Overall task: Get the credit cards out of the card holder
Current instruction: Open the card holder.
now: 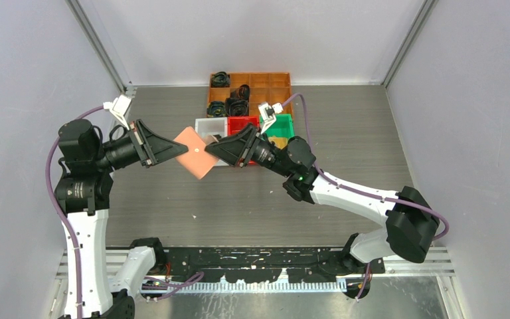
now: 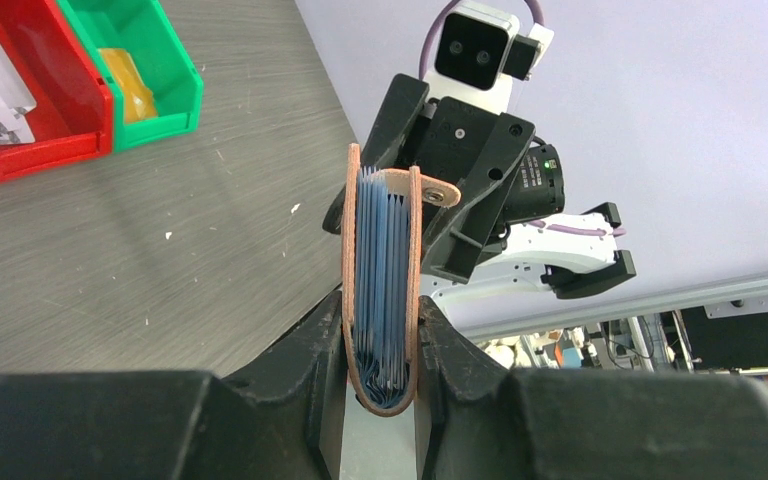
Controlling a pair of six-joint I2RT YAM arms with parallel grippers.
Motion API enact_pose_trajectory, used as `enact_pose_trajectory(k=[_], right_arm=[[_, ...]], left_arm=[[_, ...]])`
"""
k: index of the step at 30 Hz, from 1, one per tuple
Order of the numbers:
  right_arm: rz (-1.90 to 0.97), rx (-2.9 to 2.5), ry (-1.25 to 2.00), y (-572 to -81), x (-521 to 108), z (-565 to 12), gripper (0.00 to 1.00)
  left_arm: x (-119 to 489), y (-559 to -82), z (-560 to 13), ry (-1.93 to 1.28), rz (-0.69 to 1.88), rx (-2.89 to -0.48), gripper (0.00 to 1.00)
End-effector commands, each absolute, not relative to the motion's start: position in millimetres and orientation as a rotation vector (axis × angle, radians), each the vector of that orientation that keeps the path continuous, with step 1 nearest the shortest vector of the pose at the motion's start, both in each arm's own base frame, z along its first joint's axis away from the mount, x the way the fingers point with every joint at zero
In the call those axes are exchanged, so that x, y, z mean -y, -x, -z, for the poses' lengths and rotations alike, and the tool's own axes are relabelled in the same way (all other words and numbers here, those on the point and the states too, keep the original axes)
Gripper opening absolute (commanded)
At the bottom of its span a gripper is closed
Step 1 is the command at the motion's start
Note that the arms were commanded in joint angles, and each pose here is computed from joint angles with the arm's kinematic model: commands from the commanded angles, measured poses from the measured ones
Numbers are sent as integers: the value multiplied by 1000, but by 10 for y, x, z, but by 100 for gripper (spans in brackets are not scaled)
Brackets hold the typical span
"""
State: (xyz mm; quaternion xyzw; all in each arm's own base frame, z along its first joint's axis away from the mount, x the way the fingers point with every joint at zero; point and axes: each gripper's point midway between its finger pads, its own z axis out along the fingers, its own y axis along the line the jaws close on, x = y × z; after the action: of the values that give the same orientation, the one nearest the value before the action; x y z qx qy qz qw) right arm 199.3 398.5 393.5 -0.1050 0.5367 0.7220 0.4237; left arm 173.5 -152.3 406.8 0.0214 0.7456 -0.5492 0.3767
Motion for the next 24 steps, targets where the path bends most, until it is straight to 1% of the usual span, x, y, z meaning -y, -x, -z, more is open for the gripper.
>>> enact_pose_trajectory(k=[1, 5, 9, 10, 11, 12, 13, 14, 15, 16, 17, 19, 21, 24], right_arm=[[-1845, -1172, 229, -1970, -3857, -4459, 53], [-1839, -1178, 189, -2018, -3835, -4468, 40], [-1847, -1200, 128, -2086, -3791, -4518, 21], [-1843, -1231, 119, -2112, -3803, -4515, 12], [-1838, -1254, 133, -2107, -3820, -4526, 7], [-1821, -1287, 160, -2099, -3850, -4509, 2], [-1815, -1298, 187, -2073, -3859, -4540, 1], [-1811, -1313, 218, -2038, -3874, -4554, 1], [-1808, -1319, 246, -2004, -3874, -4593, 1], [-1800, -1333, 276, -1971, -3876, -4604, 1], [-1795, -1340, 306, -1930, -3872, -4631, 1], [-1790, -1353, 352, -1855, -3856, -4669, 1], [-1789, -1360, 384, -1800, -3841, -4699, 1], [-1783, -1363, 427, -1734, -3828, -4751, 1]], left_arm=[[1578, -1564, -4291, -175, 1426, -1830, 0], [1587, -1529, -4296, -189, 1435, -1826, 0], [1586, -1511, -4255, -204, 1425, -1825, 0], [1581, -1513, -4217, -199, 1416, -1833, 4], [1571, -1517, -4174, -201, 1396, -1838, 12], [1556, -1539, -4101, -204, 1366, -1844, 25], [1549, -1546, -4035, -206, 1353, -1849, 40], [1545, -1547, -3977, -208, 1347, -1853, 53], [1543, -1542, -3931, -209, 1344, -1856, 62], [1544, -1533, -3892, -209, 1344, -1860, 69], [1546, -1528, -3865, -208, 1350, -1864, 72], [1555, -1515, -3834, -214, 1365, -1869, 74], [1567, -1488, -3814, -229, 1382, -1871, 73], [1568, -1463, -3761, -263, 1368, -1867, 67]])
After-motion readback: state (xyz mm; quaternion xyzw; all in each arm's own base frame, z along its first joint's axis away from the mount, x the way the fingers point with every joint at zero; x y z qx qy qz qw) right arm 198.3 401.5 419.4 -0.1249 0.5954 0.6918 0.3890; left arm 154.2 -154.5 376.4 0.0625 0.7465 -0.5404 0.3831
